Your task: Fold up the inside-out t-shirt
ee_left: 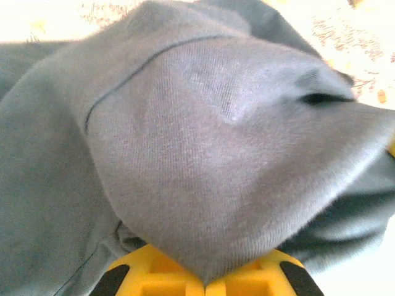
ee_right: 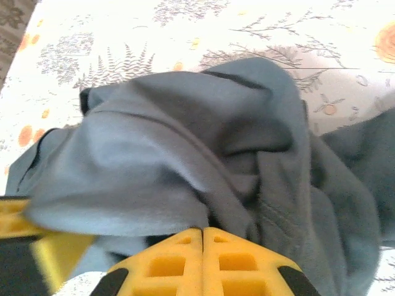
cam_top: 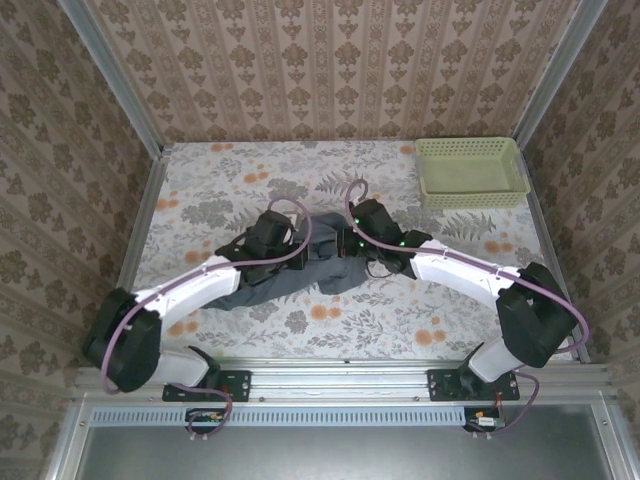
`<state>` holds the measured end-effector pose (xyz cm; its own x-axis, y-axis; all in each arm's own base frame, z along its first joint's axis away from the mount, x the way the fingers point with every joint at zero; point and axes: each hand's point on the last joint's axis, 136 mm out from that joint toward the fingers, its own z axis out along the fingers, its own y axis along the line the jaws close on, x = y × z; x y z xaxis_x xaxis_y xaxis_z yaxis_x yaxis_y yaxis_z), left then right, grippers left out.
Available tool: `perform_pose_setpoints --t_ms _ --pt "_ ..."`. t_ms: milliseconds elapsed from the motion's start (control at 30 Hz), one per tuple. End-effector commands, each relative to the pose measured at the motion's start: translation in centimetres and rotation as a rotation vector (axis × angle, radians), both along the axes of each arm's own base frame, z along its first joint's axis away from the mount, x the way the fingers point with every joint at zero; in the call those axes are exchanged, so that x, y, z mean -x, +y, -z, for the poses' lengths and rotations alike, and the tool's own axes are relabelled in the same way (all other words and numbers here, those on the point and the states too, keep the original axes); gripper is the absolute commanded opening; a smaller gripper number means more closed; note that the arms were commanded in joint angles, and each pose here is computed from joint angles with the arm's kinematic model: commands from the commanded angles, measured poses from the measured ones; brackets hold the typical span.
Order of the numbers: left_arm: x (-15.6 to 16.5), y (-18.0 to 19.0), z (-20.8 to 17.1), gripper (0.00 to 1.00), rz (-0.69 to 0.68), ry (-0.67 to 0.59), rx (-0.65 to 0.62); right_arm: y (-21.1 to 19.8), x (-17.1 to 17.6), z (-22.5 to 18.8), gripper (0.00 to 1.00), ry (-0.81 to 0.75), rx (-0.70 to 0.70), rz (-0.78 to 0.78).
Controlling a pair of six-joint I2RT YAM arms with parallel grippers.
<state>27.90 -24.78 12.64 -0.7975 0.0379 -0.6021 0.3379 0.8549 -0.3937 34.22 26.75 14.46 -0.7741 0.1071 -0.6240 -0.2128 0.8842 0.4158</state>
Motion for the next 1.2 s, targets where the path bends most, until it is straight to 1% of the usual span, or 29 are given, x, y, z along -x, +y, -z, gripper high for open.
perform_pose_setpoints --t_ms 0,67,133,167,233,300,400,433,533,667,800,967,1000,1067,1133,1167 --pt "1.7 0.5 -1.8 0.00 0.057 -0.084 -0.006 -1.1 -0.5 1.1 0.04 0.076 0.070 0.010" --pt "2.2 1.0 -2.6 0.00 0.058 -0.140 -0.010 -1.8 -1.0 1.8 0.07 0.094 0.122 0.013" --pt "2.5 1.6 -2.5 0.00 0.053 -0.147 -0.006 -1.7 -1.0 1.6 0.15 0.075 0.157 -0.023" --pt "2.5 1.6 -2.3 0.00 0.058 -0.140 0.003 -1.5 -0.8 1.4 0.19 0.056 0.172 -0.043" --pt "2.4 1.7 -1.7 0.00 0.063 -0.113 0.032 -0.6 0.1 0.5 0.32 0.004 0.200 -0.104" --pt "2.3 1.4 -1.1 0.00 0.065 -0.093 0.056 0.2 1.1 0.2 0.41 -0.016 0.225 -0.143" --pt "2.1 1.2 -0.5 0.00 0.066 -0.075 0.073 0.8 2.4 0.3 0.50 -0.038 0.262 -0.166" --pt "2.0 1.1 -0.4 0.00 0.065 -0.072 0.078 1.0 2.9 0.3 0.52 -0.044 0.276 -0.169" --pt "1.9 1.2 -0.5 0.00 0.062 -0.072 0.093 2.2 4.2 0.5 0.53 -0.059 0.290 -0.211" --pt "1.9 1.3 -0.9 0.00 0.063 -0.093 0.115 2.1 4.0 2.2 0.54 -0.024 0.333 -0.177" --pt "2.1 1.0 -1.2 0.00 0.076 -0.100 0.156 2.8 2.8 2.8 0.52 -0.029 0.344 -0.165" --pt "2.2 0.9 -1.8 0.00 0.073 -0.110 0.195 3.4 1.1 3.8 0.46 -0.024 0.362 -0.151" --pt "2.1 0.9 -1.9 0.00 0.070 -0.109 0.208 3.5 1.0 3.9 0.42 -0.025 0.362 -0.157" --pt "2.1 0.8 -2.2 0.00 0.081 -0.087 0.236 3.8 1.2 3.3 0.29 -0.052 0.328 -0.175" --pt "1.9 0.6 -2.2 0.00 0.091 -0.062 0.254 3.9 1.5 1.8 0.06 -0.100 0.265 -0.177" --pt "1.8 0.7 -2.2 0.00 0.087 -0.063 0.262 3.7 1.7 1.0 0.01 -0.123 0.241 -0.175"
